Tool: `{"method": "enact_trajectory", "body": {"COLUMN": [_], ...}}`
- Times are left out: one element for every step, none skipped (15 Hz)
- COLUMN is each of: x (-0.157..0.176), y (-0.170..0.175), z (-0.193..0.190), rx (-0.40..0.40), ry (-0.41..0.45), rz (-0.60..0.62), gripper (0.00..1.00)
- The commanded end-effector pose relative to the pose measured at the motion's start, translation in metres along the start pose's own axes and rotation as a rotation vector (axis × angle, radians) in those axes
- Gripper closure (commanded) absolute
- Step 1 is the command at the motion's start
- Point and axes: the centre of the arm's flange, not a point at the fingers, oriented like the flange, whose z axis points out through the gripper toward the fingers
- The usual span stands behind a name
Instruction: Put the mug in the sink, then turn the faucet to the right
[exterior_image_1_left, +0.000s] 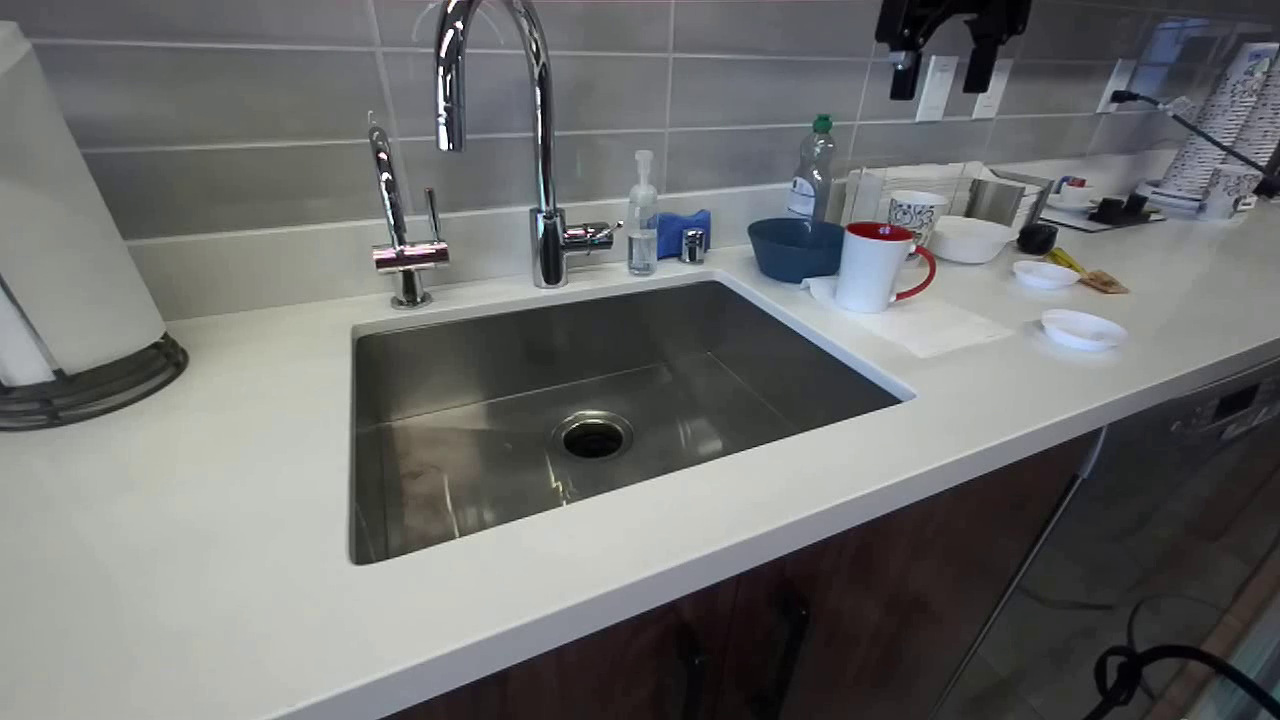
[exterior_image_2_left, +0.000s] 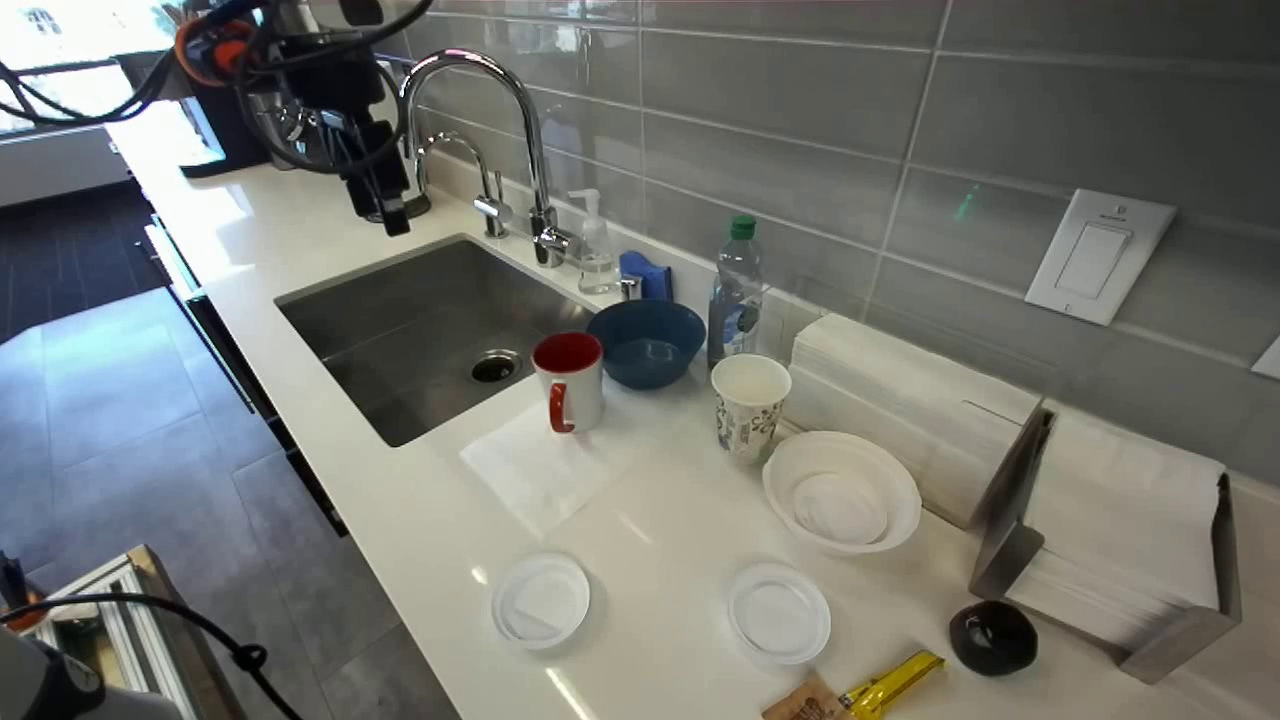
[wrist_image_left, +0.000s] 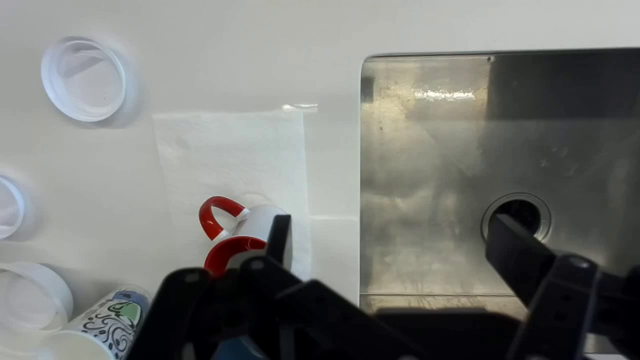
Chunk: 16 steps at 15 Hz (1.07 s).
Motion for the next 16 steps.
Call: {"method": "enact_trajectory", "body": {"x": [0.004, 0.007, 0.011, 0.015, 0.023, 0.028, 0.034, 0.038, 0.043, 0.047, 0.048, 0.05, 0.052, 0.057, 0.07, 0.057], "y": [0.02, 0.037, 0.053, 0.067, 0.082, 0.096, 0.11, 0.122, 0.134, 0.142, 0.152, 0.16, 0.168, 0.175, 0.176, 0.172], "z": [0.009, 0.013, 0.02, 0.026, 0.034, 0.041, 0.048, 0.054, 0.063, 0.07, 0.078, 0.086, 0.093, 0.098, 0.1, 0.09], "rx": [0.035, 0.011, 0.072, 0.063, 0.076, 0.07, 0.071, 0.08, 0.096, 0.11, 0.117, 0.106, 0.039, 0.038, 0.125, 0.086], "ry": [-0.031, -0.067, -0.065, -0.078, -0.094, -0.109, -0.111, -0.121, -0.117, -0.122, -0.123, -0.127, -0.103, -0.055, 0.012, -0.055], "rz": [-0.058, -0.103, -0.17, -0.222, -0.268, -0.296, -0.31, -0.329, -0.337, -0.348, -0.346, -0.325, -0.239, -0.187, -0.167, -0.219], "gripper": [0.0, 0.0, 0.0, 0.0, 0.0, 0.0, 0.0, 0.0, 0.0, 0.0, 0.0, 0.0, 0.0, 0.0, 0.0, 0.0]}}
